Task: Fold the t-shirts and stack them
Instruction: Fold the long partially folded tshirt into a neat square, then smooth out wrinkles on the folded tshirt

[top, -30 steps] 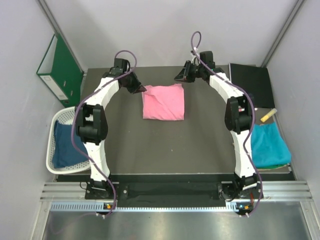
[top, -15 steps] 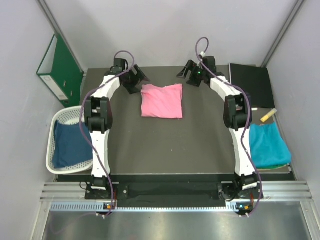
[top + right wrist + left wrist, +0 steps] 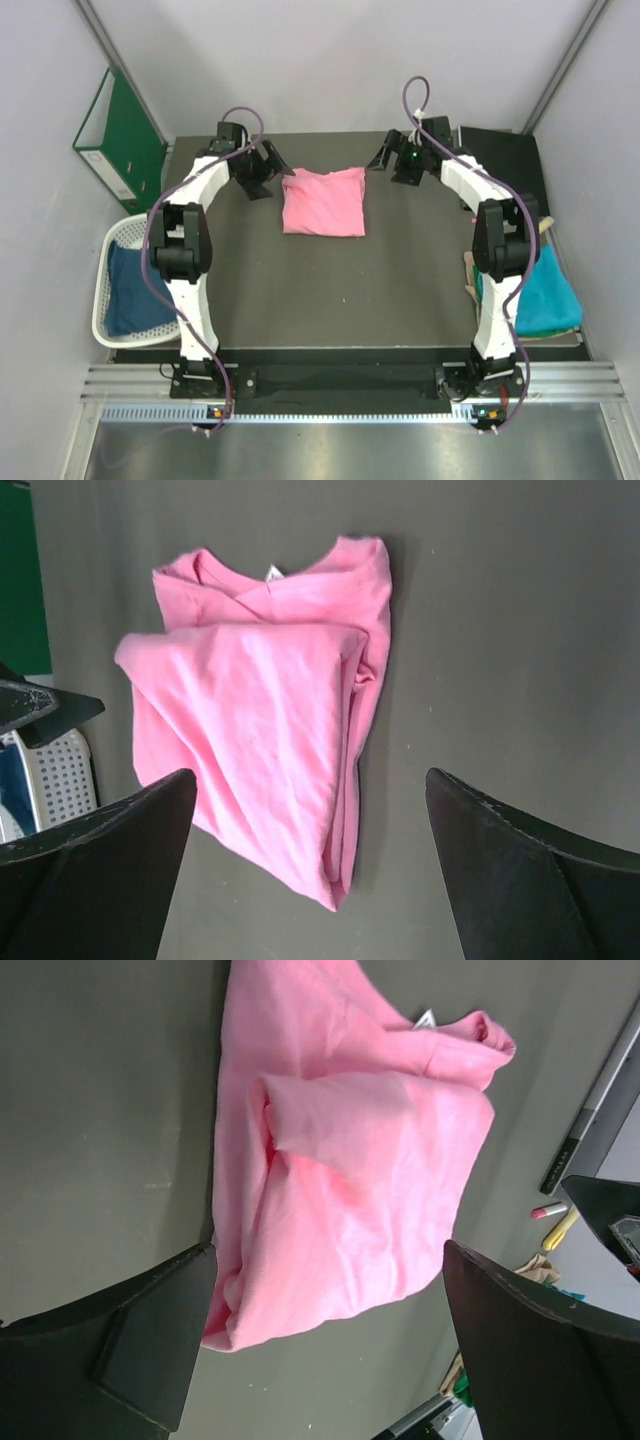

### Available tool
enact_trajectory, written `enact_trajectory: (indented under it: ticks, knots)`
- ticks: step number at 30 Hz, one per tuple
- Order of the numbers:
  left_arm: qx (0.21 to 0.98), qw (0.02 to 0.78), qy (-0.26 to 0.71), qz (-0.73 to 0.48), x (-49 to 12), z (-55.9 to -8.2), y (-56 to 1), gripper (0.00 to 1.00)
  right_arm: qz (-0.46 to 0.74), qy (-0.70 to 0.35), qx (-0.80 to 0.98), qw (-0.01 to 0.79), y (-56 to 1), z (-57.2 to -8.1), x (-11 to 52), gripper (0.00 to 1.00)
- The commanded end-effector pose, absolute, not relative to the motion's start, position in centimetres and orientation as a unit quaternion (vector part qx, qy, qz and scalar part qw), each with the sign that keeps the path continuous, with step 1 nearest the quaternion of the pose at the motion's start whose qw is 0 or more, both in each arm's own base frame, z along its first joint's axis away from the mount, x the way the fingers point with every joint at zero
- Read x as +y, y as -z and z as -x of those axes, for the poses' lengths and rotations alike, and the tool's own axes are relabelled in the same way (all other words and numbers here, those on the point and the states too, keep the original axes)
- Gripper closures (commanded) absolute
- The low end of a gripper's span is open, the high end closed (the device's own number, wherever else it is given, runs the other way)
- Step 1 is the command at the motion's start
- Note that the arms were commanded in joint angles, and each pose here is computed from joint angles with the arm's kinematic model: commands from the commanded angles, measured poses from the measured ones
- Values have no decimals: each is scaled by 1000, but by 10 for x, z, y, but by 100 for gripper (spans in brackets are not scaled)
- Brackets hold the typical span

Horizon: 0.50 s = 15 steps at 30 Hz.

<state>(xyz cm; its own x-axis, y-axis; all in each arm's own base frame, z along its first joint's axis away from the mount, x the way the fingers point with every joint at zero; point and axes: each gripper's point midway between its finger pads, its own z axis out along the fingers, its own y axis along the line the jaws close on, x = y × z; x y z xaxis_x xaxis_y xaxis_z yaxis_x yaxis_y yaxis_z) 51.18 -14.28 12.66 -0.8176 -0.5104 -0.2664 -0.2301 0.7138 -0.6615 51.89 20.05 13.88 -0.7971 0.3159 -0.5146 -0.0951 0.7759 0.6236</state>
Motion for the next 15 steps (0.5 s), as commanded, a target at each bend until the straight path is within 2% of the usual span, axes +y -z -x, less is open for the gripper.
enact_trajectory:
  ticks: [1, 3, 4, 10, 12, 15]
  knots:
    - [903, 216, 313, 200, -142, -500, -115, 1, -57, -350, 893, 275, -105, -512, 212, 10]
    - [899, 226, 316, 201, -143, -506, -115, 1, -60, -363, 890, 267, -95, -515, 218, 17]
    - [899, 227, 315, 204, -143, -509, -112, 2, -60, -370, 888, 268, -96, -518, 222, 27]
    - [889, 243, 327, 209, -147, -535, -113, 9, -56, -393, 879, 266, -96, -534, 239, 39]
    - [884, 249, 337, 209, -150, -543, -119, 18, -61, -401, 877, 256, -92, -536, 245, 45]
    - [881, 249, 341, 212, -151, -552, -115, 33, -66, -418, 868, 259, -96, -543, 254, 48]
